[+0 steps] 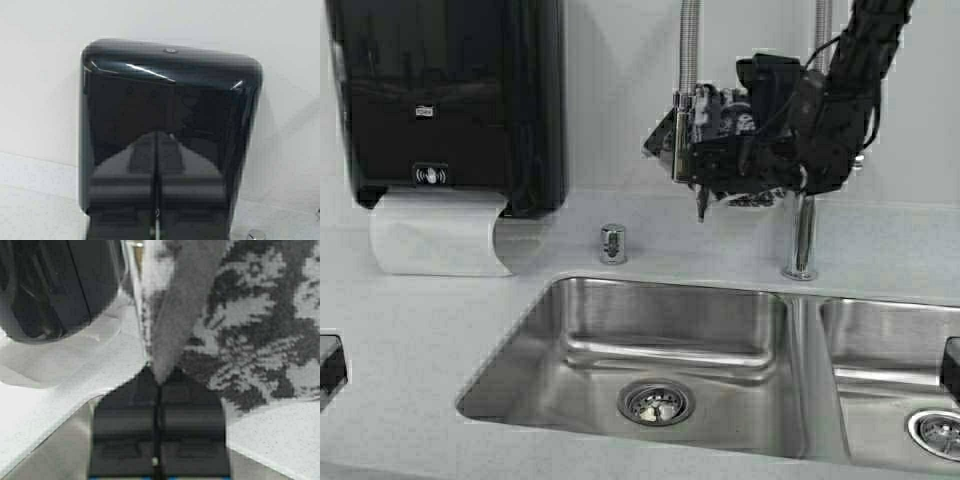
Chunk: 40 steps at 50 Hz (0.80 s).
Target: Get the cloth and wipe up the spill under the wine glass
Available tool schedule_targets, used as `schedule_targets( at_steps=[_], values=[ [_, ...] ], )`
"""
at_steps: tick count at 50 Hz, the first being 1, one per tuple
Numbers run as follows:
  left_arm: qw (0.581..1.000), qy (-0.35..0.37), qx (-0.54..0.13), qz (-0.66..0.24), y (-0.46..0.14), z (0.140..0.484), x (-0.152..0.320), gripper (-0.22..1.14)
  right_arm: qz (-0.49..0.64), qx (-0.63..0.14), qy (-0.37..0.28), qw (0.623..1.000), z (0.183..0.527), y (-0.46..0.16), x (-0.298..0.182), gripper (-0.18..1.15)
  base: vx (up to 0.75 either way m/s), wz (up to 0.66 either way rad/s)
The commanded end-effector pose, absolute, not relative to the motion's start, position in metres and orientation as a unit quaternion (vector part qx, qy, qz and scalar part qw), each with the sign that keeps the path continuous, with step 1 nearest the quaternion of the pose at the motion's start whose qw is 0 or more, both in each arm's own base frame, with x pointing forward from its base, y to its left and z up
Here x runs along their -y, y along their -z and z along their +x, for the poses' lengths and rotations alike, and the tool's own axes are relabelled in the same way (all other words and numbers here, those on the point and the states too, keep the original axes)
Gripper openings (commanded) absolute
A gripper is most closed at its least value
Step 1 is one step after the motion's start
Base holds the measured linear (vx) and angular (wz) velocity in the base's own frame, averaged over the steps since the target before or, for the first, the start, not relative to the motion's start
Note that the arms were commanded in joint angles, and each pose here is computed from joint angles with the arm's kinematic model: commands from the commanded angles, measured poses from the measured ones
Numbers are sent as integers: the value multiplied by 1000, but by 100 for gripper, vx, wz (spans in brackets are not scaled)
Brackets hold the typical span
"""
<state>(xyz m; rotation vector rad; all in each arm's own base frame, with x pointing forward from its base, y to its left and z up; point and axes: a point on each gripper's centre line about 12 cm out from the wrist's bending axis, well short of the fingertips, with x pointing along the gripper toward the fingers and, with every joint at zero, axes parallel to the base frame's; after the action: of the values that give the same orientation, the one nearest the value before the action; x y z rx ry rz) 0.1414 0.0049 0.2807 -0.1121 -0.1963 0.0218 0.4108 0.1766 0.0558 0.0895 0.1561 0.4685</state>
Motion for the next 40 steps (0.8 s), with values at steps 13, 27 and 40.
schedule_targets(
  at_steps=[13,27,40],
  values=[
    [994,-12,95,-57,-281,144,-5,2,42,70,-239,967,388,-191,-169,5,-4,4],
    [994,-11,92,-58,-280,144,-5,2,51,224,-241,943,352,-321,-159,6,-6,7],
    [994,-11,86,-61,-278,145,-5,2,54,234,-263,934,318,-377,-168,6,-6,10]
  ],
)
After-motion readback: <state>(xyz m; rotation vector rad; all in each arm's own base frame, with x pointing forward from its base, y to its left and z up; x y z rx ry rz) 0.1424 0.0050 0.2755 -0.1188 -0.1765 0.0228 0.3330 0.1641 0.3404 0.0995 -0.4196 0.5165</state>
